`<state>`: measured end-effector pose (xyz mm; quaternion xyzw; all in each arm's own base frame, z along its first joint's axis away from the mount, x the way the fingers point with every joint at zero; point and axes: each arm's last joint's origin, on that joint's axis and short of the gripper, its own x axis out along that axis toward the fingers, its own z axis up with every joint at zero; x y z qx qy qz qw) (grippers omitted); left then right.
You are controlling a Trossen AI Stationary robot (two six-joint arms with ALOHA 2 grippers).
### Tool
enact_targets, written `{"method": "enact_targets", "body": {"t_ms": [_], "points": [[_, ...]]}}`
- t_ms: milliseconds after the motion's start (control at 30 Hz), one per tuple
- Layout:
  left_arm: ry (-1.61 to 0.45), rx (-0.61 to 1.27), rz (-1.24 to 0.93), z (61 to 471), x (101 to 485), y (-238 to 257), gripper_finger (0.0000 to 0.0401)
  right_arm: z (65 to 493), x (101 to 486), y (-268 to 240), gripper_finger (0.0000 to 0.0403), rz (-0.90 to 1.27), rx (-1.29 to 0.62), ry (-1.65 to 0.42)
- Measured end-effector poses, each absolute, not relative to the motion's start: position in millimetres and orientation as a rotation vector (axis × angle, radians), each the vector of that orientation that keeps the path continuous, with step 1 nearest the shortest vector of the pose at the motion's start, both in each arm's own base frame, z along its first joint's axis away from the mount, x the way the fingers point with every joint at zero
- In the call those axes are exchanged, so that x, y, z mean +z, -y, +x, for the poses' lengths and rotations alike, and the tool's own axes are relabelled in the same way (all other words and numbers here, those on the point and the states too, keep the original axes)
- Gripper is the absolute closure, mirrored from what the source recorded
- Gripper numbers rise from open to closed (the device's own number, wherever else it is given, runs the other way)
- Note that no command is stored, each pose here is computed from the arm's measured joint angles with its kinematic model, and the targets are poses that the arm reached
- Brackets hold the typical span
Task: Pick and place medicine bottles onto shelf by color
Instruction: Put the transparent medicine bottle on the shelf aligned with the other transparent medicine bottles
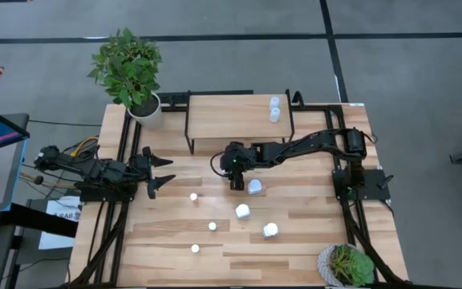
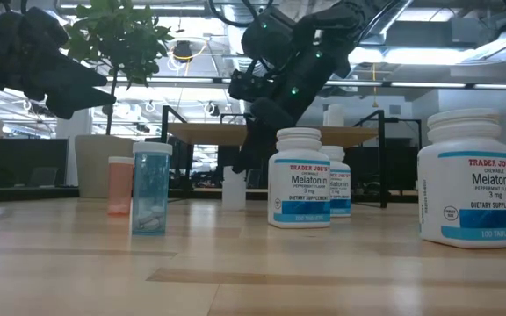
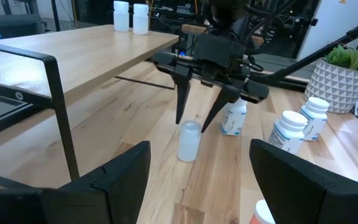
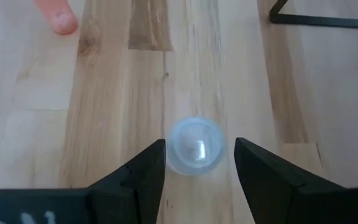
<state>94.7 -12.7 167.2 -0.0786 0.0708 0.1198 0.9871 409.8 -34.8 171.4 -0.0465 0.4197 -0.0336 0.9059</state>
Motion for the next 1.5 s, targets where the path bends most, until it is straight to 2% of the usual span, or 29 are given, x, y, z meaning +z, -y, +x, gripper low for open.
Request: {"method": "enact_targets", "body": {"t_ms": [200,500,633,1300,1500], "points": [[-0.142,0.241,-0.158,95,167,13,0.0137,411,171,35,0.0191,-0.117,-0.028,-0.859],[-0.142,0.241,-0.158,95,167,13,0.0137,415,145,36,0.0191,-0.115,-0.030,-0.911],[-0.142,0.240,-0.158,95,167,13,0.0137,419,154,37,0.0191,-0.120,-0.037,-0.847],[-0.142,0.241,-0.158,95,167,13,0.0136,426,158,38,0.0191,-0.075,-0.064,-0.776],[-0.142,0.241,-0.158,95,167,13,0.0136,426,158,35,0.0191,-0.059,-0.016,-0.771]]}}
